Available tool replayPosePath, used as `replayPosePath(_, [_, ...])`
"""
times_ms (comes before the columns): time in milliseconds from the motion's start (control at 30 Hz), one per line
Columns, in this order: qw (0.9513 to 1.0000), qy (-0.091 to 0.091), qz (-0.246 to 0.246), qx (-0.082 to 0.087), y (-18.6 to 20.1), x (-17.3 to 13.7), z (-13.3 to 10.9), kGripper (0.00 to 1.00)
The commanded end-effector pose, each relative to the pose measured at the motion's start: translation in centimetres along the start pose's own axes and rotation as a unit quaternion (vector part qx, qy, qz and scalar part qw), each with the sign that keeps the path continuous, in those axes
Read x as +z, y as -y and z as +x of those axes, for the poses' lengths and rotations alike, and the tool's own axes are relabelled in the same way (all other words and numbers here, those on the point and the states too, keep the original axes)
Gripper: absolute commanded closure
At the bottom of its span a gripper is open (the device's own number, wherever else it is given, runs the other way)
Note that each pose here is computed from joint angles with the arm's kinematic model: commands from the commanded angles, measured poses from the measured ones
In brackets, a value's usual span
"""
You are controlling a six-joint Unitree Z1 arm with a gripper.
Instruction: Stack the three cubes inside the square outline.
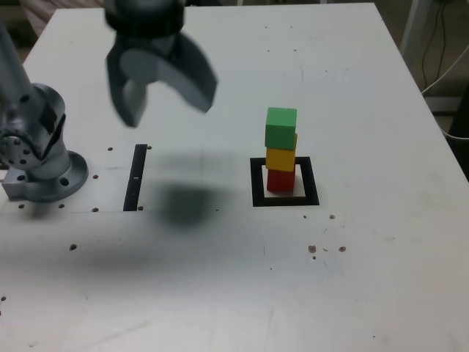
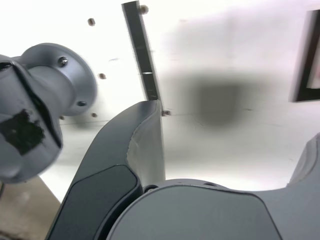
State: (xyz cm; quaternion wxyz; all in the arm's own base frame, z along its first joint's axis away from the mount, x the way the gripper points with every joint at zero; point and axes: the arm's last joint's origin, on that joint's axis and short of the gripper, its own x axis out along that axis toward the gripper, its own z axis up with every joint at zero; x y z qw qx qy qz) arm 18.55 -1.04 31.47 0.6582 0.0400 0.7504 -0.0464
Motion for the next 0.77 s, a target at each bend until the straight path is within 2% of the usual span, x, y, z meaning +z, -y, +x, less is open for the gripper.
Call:
replayPosePath(0, [1.0000, -0.007, 0.004, -0.003, 0.2, -0.6, 0.9, 0.00])
replayPosePath(300, [0.9982, -0.056, -0.022, 0.000, 0.5, -3.8, 5.1, 0.00])
replayPosePath(367, [0.9978, -0.062, -0.023, -0.003, 0.6, -4.2, 5.7, 0.00])
replayPosePath(500, [0.9979, -0.061, -0.010, -0.016, 1.2, -4.4, 6.6, 0.00])
replayPosePath(633, [0.9981, -0.052, 0.011, -0.030, 2.1, -4.3, 7.5, 0.00])
replayPosePath(733, [0.9983, -0.044, 0.019, -0.034, 2.4, -4.0, 7.9, 0.00])
